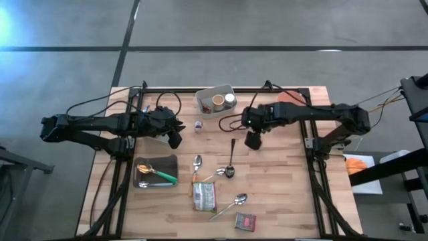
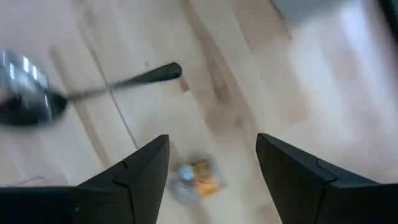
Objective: Pick & Place Food Item
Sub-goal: Put the right brown spice bottle into the top gray bin
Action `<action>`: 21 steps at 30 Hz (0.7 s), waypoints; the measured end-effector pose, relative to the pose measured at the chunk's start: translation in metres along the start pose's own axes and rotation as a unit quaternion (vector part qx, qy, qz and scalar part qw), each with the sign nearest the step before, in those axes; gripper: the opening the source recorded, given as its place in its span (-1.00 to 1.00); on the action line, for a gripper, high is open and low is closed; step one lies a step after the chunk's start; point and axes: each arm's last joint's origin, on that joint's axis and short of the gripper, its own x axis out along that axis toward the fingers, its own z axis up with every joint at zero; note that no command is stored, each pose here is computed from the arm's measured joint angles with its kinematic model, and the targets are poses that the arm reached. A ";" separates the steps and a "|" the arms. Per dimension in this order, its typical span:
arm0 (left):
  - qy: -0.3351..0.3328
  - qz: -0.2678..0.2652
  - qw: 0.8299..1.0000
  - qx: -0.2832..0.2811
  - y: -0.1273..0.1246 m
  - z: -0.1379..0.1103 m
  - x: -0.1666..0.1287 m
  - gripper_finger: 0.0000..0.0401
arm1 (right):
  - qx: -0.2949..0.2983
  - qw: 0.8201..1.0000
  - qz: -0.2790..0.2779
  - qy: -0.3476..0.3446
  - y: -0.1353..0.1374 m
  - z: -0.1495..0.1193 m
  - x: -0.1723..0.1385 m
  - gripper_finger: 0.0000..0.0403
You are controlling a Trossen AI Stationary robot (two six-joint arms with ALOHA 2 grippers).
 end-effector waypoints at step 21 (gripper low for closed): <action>0.003 0.001 1.000 0.001 0.000 -0.001 0.000 -0.47 | -0.568 0.776 0.025 0.271 0.033 0.018 0.057 0.18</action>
